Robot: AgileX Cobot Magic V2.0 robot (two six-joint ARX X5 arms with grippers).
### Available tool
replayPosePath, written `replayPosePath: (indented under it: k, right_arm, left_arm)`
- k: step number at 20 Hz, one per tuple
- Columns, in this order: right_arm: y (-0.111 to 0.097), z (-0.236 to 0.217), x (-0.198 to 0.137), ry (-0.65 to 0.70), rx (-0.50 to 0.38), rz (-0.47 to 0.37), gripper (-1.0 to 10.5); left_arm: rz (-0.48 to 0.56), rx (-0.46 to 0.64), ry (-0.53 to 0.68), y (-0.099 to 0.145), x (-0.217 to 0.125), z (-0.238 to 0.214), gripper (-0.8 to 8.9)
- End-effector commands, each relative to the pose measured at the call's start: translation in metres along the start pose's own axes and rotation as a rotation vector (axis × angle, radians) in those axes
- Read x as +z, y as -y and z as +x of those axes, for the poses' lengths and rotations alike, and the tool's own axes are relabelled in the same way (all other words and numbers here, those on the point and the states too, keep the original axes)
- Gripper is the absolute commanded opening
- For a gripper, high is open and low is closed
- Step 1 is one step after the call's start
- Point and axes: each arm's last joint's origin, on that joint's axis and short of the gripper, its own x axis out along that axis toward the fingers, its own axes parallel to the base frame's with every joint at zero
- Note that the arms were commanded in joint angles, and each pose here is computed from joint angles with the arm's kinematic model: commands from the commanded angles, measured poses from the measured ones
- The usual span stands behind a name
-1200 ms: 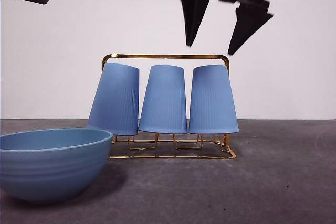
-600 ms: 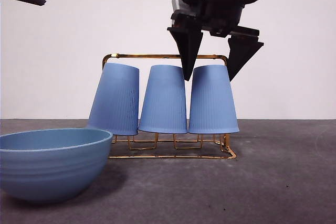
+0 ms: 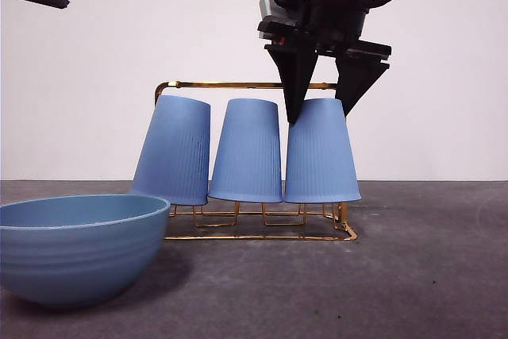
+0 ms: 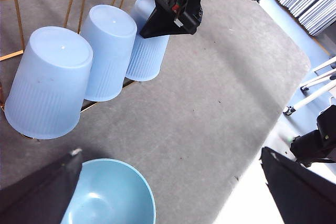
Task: Right arm lift cup from the cupboard, then place it on the right of the bowl
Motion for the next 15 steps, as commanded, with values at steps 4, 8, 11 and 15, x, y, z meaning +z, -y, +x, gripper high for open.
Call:
replayPosePath:
  k: [4, 8, 11, 15]
  right_arm:
    - [-0.002, -0.013, 0.002, 0.034, -0.025, 0.016, 2.1]
    - [-0.002, -0.046, -0.005, 0.101, -0.029, 0.017, 2.1]
    - [-0.002, -0.071, -0.013, 0.144, -0.005, 0.015, 2.1]
    - [-0.003, -0.099, -0.027, 0.174, 0.000, 0.010, 2.1]
  left_arm:
    - [0.014, -0.009, 0.012, 0.003, 0.005, -0.003, 5.85]
    - [0.014, -0.008, 0.012, 0.003, 0.005, -0.003, 5.85]
    - [0.013, -0.007, 0.011, 0.003, 0.005, -0.002, 5.84]
    - [0.006, -0.008, 0.002, 0.000, 0.006, 0.001, 5.84]
